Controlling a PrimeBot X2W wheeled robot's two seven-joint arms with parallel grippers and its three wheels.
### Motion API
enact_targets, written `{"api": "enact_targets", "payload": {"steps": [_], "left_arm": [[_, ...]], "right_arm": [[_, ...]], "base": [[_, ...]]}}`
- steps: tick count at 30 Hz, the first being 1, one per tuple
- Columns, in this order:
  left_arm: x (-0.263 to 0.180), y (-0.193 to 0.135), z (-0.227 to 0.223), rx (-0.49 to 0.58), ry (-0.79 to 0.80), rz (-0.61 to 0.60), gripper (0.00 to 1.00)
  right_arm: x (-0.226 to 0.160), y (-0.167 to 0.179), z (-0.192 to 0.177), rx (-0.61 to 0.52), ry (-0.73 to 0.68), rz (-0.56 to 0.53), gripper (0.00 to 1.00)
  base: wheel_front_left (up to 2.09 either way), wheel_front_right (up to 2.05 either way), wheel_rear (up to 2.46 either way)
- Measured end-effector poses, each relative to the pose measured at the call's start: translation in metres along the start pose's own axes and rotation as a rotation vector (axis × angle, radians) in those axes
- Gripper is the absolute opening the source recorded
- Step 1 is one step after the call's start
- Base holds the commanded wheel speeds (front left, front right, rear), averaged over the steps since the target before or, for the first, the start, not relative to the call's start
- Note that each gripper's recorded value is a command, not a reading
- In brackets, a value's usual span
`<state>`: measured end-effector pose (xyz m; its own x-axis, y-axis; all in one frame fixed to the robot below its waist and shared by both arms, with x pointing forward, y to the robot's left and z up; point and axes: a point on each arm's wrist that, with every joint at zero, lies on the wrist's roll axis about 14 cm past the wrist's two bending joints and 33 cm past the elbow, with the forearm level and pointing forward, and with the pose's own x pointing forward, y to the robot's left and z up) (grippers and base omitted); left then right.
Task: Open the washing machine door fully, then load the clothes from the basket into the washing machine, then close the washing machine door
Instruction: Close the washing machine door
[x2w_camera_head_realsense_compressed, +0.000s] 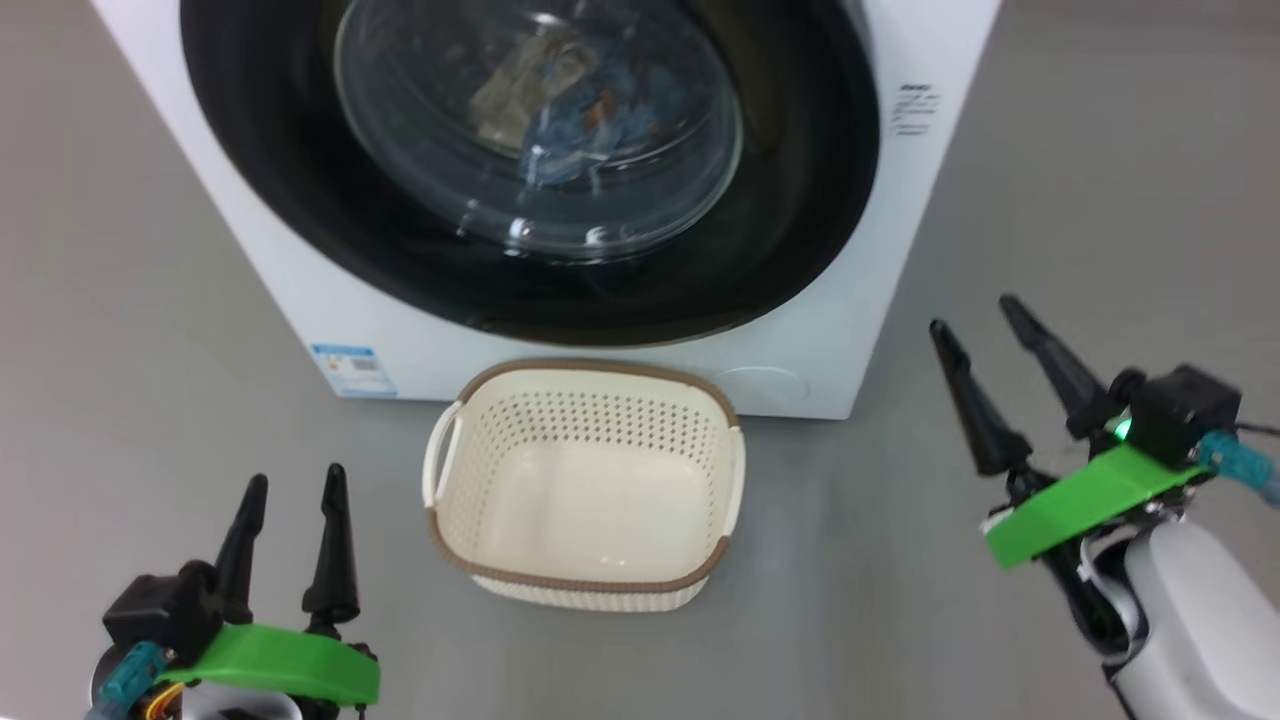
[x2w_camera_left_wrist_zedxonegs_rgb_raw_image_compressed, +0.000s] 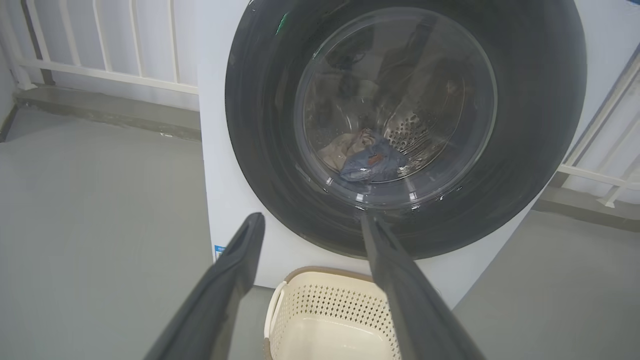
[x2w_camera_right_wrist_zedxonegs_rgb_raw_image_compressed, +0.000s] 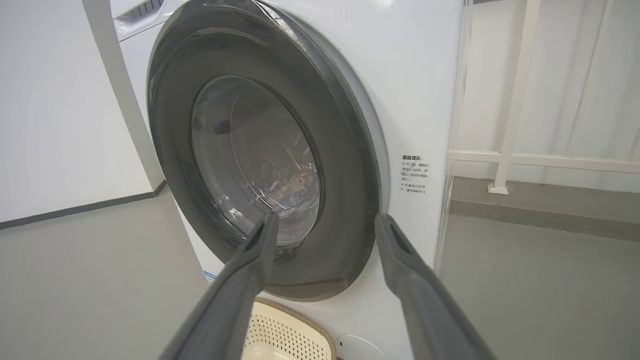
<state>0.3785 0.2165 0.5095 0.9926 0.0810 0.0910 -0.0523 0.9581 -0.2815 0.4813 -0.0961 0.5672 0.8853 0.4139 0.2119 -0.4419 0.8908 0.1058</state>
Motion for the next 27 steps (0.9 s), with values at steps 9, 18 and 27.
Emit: {"api": "enact_targets", "payload": {"steps": [9,18,27], "left_arm": [[-0.002,-0.032,-0.006,-0.063,0.032,-0.092,1.00],[-0.005,-0.052,0.003,-0.065,0.011,-0.170,1.00],[-0.007,-0.054,0.005,-0.054,0.007,-0.185,1.00]], "right_arm": [[-0.059,-0.011,0.011,0.019,-0.008,-0.099,1.00],[-0.099,-0.027,0.016,0.033,-0.025,-0.208,1.00],[-0.109,-0.037,0.027,0.006,-0.054,-0.249,1.00]], "base": [[0.00,0.00,0.00],[0.00,0.00,0.00],[0.00,0.00,0.00]]}}
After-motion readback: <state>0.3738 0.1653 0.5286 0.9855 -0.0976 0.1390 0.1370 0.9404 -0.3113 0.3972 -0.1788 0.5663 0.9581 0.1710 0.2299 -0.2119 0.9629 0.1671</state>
